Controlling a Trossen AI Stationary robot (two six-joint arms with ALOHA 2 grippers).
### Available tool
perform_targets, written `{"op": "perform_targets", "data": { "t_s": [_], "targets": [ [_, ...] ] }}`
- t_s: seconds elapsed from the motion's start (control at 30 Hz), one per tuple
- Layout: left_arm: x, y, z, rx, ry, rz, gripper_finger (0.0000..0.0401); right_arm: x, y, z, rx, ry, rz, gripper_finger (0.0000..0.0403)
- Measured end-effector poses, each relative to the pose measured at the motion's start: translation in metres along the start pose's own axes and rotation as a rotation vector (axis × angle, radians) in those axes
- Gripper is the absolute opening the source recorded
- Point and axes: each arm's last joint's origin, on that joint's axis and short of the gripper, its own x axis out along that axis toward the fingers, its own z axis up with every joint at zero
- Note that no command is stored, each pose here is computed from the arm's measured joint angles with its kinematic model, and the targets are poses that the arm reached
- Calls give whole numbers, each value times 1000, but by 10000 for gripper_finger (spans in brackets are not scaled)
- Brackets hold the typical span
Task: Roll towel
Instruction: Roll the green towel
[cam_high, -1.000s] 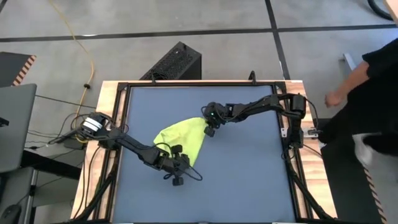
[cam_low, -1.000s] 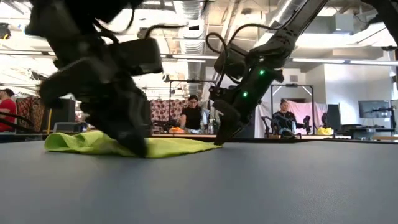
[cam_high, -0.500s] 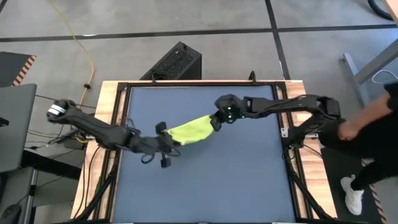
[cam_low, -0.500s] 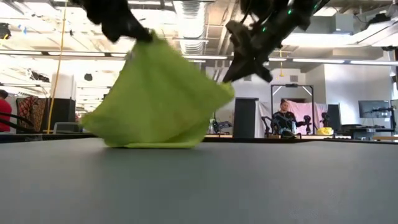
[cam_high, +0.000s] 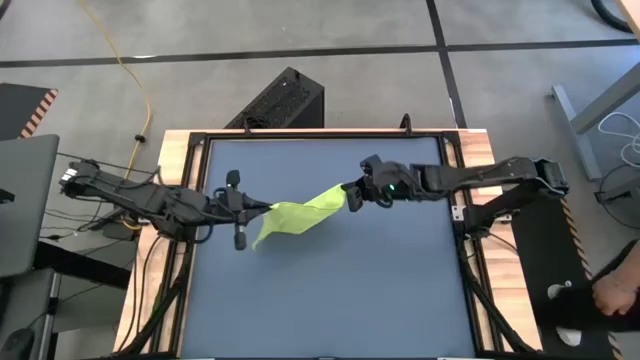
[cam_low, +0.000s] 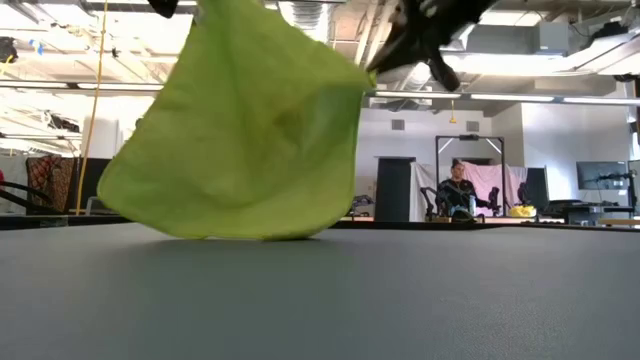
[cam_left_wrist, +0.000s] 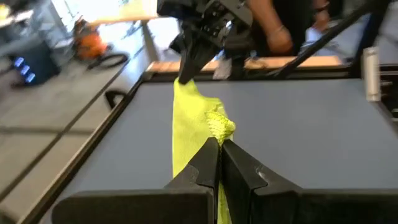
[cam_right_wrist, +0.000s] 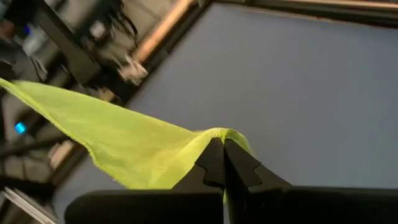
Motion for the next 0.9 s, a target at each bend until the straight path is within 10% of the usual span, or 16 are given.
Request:
{"op": "perform_targets", "data": {
  "t_s": [0.4, 0.9],
  "targets": [
    [-29, 5, -1, 85, -2, -370, 0, -20, 69, -86, 315, -305, 72, 14],
    [-21, -13, -4, 144, 6, -623, 0, 32, 107, -177, 583, -488, 162, 16]
  ]
}}
